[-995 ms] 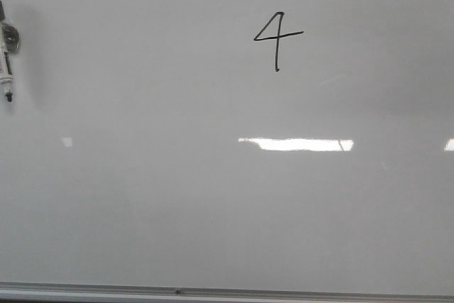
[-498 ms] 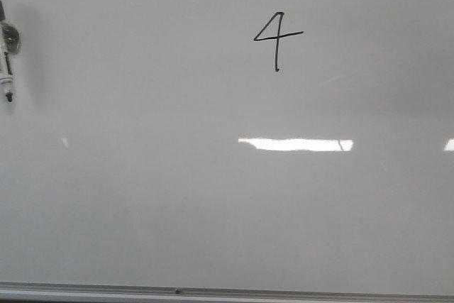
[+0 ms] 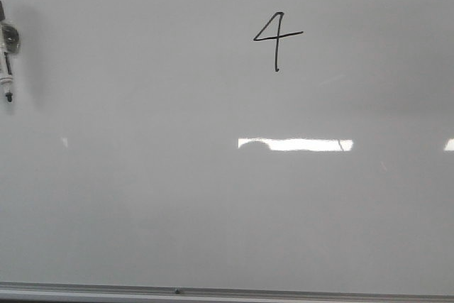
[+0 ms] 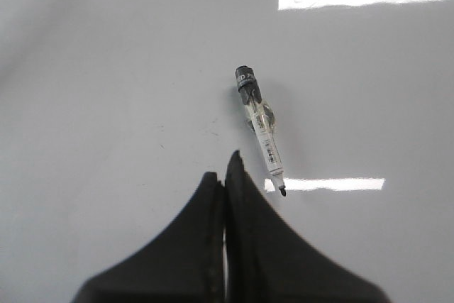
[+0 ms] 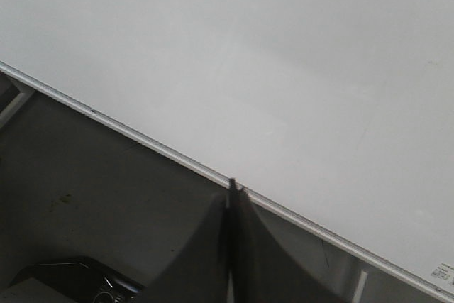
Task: Write number 4 on whiteboard
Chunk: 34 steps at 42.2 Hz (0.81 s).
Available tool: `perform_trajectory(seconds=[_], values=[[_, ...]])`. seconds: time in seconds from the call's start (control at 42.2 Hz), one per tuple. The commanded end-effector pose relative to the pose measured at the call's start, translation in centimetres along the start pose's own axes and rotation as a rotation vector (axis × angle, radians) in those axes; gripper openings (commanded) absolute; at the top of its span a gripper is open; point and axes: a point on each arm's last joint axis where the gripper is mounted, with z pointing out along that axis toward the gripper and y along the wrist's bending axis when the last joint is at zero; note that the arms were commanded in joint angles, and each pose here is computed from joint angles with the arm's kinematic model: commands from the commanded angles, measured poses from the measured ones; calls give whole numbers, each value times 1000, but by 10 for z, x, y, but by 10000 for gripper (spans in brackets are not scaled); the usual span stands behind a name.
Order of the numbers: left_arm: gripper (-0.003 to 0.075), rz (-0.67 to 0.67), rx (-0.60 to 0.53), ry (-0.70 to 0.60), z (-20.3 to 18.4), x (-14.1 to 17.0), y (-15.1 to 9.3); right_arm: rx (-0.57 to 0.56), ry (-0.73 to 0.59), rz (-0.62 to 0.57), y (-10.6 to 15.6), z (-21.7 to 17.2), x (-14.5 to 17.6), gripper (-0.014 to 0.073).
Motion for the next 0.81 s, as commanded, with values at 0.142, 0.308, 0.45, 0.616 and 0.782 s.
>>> perform_trajectory(seconds=[0.142, 0.308, 0.45, 0.616, 0.782], values=[[-20, -5, 3, -92, -2, -7, 0, 4, -80, -1, 0, -5, -11, -68], [-20, -5, 3, -92, -2, -7, 0, 4, -80, -1, 0, -5, -11, -68], [-20, -5, 3, -90, -1, -6, 0, 22, -115, 20, -2, -11, -2, -68], [-20, -5, 3, -90, -1, -6, 0, 167, -245, 87, -10, -11, 19, -68], [-20, -5, 3, -90, -1, -6, 0, 332, -463, 137, -15, 12, 60, -68]])
